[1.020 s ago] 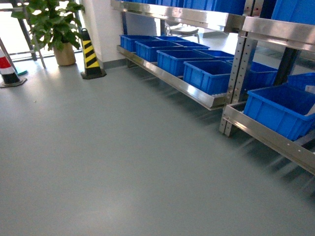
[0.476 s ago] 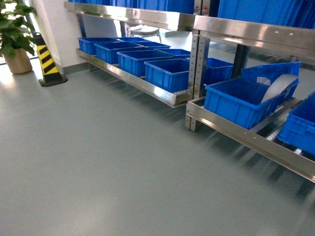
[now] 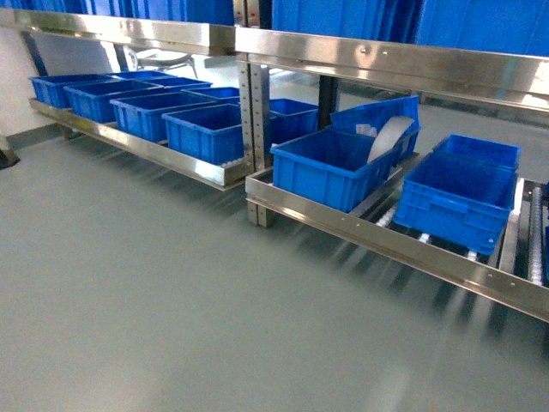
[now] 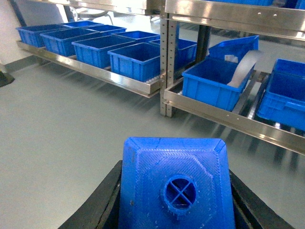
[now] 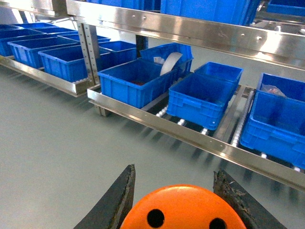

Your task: Sort blue parts and orange caps into right shelf containers

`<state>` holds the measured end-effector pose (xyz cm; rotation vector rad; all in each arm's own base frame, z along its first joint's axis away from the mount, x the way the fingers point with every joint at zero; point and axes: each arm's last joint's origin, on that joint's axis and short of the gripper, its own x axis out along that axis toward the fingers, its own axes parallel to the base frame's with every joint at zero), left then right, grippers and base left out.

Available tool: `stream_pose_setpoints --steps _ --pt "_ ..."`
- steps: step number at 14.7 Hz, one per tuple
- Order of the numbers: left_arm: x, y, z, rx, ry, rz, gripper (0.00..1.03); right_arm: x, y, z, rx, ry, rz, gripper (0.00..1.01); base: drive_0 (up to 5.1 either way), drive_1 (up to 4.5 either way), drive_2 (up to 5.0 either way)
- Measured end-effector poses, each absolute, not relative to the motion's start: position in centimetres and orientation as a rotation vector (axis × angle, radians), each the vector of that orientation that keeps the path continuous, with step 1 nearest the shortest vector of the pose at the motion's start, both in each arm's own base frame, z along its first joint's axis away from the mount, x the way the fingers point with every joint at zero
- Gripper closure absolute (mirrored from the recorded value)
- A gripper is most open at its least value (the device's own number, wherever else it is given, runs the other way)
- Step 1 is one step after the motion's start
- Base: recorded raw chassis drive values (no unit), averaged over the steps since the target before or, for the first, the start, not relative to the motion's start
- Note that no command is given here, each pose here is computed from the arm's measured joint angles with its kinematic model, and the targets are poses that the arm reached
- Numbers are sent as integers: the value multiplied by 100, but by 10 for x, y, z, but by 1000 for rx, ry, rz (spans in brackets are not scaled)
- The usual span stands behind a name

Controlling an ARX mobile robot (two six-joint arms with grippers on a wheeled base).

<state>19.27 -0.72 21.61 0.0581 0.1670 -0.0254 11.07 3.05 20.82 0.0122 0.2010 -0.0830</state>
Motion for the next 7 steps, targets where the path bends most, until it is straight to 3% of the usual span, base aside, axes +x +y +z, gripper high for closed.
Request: stream_pose_setpoints --steps 7 --pt "193 -7 216 58 167 -26 59 111 31 208 12 201 -83 59 -157 -157 -157"
